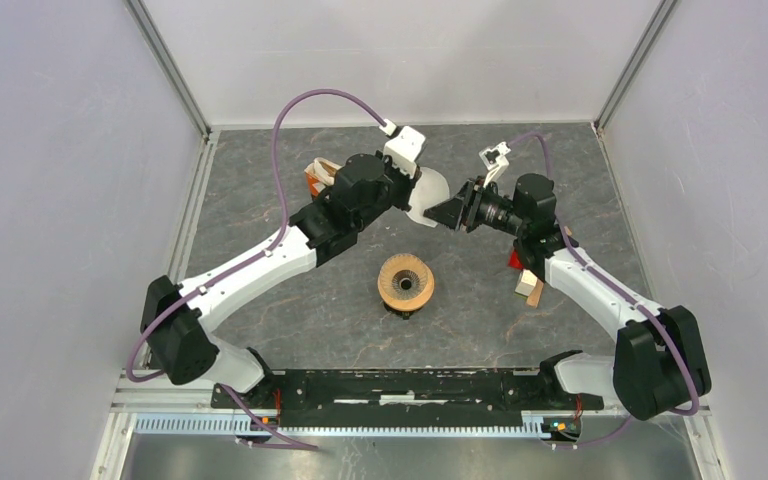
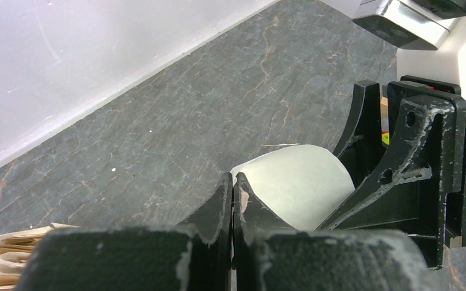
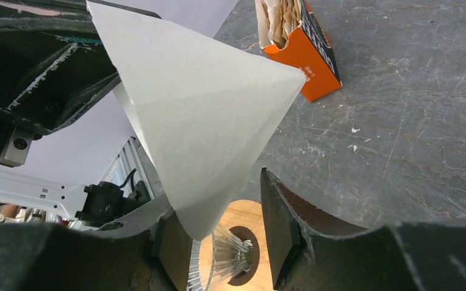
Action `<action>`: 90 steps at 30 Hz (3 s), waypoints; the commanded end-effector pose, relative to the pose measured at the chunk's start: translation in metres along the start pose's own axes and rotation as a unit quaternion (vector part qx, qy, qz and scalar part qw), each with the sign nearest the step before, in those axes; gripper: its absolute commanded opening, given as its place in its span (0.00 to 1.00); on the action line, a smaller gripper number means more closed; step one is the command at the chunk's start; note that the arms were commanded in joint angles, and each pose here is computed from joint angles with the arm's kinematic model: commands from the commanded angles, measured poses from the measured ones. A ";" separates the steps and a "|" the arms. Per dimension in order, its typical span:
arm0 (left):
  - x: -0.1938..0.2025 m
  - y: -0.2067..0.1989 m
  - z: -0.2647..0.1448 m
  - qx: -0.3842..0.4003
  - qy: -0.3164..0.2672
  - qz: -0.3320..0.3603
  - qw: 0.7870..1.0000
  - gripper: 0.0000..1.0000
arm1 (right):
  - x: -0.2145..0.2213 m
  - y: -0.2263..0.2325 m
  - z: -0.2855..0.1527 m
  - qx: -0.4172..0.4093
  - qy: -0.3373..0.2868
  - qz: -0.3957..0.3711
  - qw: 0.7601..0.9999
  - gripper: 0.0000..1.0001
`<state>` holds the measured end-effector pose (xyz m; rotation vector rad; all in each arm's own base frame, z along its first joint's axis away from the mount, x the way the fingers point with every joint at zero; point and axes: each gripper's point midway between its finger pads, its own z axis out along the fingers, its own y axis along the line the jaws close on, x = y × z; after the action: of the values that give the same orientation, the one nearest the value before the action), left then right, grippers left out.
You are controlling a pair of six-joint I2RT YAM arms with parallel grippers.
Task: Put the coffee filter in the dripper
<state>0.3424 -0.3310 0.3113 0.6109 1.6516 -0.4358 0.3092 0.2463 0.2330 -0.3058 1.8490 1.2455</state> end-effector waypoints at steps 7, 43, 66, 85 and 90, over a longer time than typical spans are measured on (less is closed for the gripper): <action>-0.024 0.000 0.004 -0.013 -0.037 0.026 0.999 0.02 | -0.009 0.013 0.000 -0.032 -0.021 -0.002 0.999 0.36; 0.040 -0.060 -0.120 0.245 0.133 0.020 0.960 0.02 | -0.015 0.073 -0.084 -0.065 0.079 -0.412 0.905 0.98; 0.106 -0.061 -0.090 0.218 0.215 -0.041 0.951 0.02 | 0.008 0.065 -0.070 -0.103 0.092 -0.428 0.893 0.92; 0.122 -0.044 -0.071 0.193 0.181 0.033 0.964 0.30 | 0.036 0.044 -0.048 -0.069 0.118 -0.423 0.896 0.89; 0.119 -0.042 -0.072 0.196 0.172 0.050 0.964 0.34 | 0.037 0.042 -0.047 -0.065 0.120 -0.420 0.897 0.89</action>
<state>0.2389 -0.3036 0.1841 1.0802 1.9877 -0.6597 0.2304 0.2332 0.2335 -1.2546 1.5442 0.7411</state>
